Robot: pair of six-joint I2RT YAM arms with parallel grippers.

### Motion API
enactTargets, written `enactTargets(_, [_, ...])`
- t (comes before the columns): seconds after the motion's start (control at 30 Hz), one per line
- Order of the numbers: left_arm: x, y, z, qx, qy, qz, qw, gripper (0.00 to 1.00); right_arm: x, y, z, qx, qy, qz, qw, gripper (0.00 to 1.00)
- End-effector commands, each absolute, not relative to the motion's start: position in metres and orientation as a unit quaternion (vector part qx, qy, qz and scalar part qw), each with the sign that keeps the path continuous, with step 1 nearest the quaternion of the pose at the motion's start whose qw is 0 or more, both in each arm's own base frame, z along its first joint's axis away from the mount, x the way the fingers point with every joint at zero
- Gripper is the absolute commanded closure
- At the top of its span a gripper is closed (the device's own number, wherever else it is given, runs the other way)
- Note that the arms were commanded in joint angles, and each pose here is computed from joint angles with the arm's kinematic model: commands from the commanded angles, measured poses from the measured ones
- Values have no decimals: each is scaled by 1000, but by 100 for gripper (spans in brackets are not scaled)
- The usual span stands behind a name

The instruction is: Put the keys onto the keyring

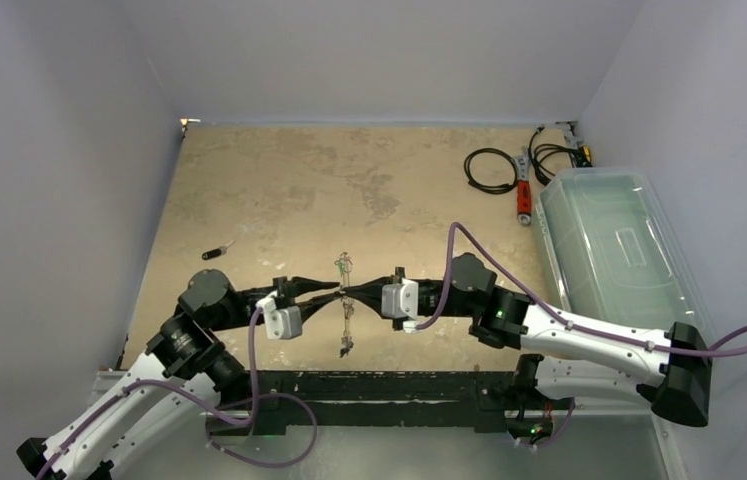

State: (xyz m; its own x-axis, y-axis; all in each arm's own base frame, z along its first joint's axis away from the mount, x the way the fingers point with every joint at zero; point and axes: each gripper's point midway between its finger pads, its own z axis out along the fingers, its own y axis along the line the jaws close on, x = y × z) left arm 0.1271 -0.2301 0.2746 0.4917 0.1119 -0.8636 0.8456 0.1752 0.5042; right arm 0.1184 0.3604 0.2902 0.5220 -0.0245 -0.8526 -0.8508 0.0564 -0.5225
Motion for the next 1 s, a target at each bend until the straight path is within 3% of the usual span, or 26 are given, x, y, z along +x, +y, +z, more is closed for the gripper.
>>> enactTargets(0.0, [126, -232, 290, 572, 392, -289, 660, 82, 111, 363, 325, -589, 320, 345, 657, 100])
enactTargets(0.07, [126, -232, 290, 573, 391, -288, 660, 87, 110, 364, 324, -590, 319, 346, 656, 100])
enactTargets(0.13, [126, -231, 290, 574, 391, -286, 661, 100, 109, 365, 324, -592, 317, 349, 654, 100])
enactTargets(0.3, [131, -230, 288, 565, 408, -282, 660, 100, 114, 364, 322, -587, 329, 343, 656, 99])
enactTargets(0.4, [138, -226, 285, 561, 426, -266, 658, 100, 128, 362, 319, -580, 359, 315, 660, 80])
enactTargets(0.57, [145, -221, 280, 555, 448, -248, 656, 100, 139, 360, 314, -582, 390, 291, 652, 59])
enactTargets(0.97, [159, -224, 263, 552, 489, -240, 632, 100, 149, 363, 294, -615, 435, 256, 606, 59])
